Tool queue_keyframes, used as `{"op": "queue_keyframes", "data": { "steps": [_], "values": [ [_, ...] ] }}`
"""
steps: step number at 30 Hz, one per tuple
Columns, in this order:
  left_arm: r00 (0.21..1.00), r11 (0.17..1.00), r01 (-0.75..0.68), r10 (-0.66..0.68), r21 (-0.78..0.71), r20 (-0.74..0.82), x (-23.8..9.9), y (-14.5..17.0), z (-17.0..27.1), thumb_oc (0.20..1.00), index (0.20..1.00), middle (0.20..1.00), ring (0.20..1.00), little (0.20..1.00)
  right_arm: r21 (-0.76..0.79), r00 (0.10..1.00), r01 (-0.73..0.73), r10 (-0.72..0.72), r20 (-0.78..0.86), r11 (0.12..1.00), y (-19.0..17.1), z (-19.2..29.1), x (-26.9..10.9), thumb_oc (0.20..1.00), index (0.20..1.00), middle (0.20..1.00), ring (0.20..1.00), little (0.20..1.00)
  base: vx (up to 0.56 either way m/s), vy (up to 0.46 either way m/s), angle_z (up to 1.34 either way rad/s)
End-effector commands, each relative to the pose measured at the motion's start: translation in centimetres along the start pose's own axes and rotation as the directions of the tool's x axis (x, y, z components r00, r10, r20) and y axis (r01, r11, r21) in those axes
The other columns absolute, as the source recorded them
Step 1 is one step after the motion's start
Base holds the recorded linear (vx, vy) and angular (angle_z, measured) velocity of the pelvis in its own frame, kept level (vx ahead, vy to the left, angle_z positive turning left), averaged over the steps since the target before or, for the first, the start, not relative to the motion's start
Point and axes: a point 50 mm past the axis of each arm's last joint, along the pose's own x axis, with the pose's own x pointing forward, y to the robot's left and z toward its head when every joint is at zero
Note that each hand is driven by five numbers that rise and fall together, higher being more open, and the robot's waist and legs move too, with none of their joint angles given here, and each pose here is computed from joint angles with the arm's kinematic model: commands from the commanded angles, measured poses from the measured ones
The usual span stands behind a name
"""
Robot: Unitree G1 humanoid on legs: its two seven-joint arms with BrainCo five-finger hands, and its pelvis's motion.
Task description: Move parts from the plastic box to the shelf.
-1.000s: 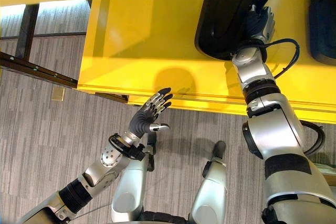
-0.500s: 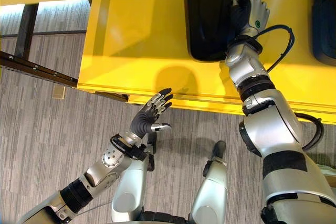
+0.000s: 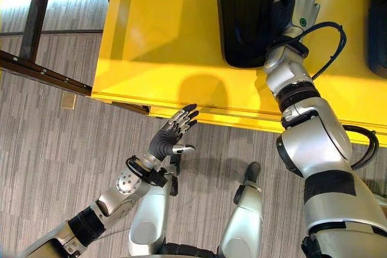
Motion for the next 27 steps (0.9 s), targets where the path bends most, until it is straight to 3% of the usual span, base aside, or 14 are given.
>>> {"op": "queue_keyframes", "data": {
  "steps": [1, 17, 27],
  "values": [
    [0.99, 0.997, 0.073, -0.073, 0.004, 0.123, 0.3, -1.0, 2.0, 1.0, 1.0, 1.0, 1.0, 1.0, -0.066, 0.992, 0.085, -0.09, -0.087, 0.994, -1.7, -2.7, 0.7, 0.2, 0.2, 0.2, 0.2, 0.2, 0.0, 0.0, 0.0],
    [0.991, 0.998, 0.06, -0.059, -0.006, 0.12, 0.3, -1.3, 2.1, 1.0, 1.0, 1.0, 1.0, 1.0, -0.109, 0.982, 0.076, -0.093, -0.163, 0.991, -1.6, -4.2, 0.4, 0.2, 0.2, 0.2, 0.2, 0.2, 0.0, 0.0, 0.0],
    [0.991, 0.998, 0.065, -0.064, -0.004, 0.115, 0.0, -1.1, 1.8, 1.0, 1.0, 1.0, 1.0, 1.0, -0.197, 0.99, 0.034, -0.06, -0.124, 0.98, -1.4, -4.7, 0.2, 0.2, 0.2, 0.2, 0.2, 0.2, 0.0, 0.0, 0.0]
  ]
}}
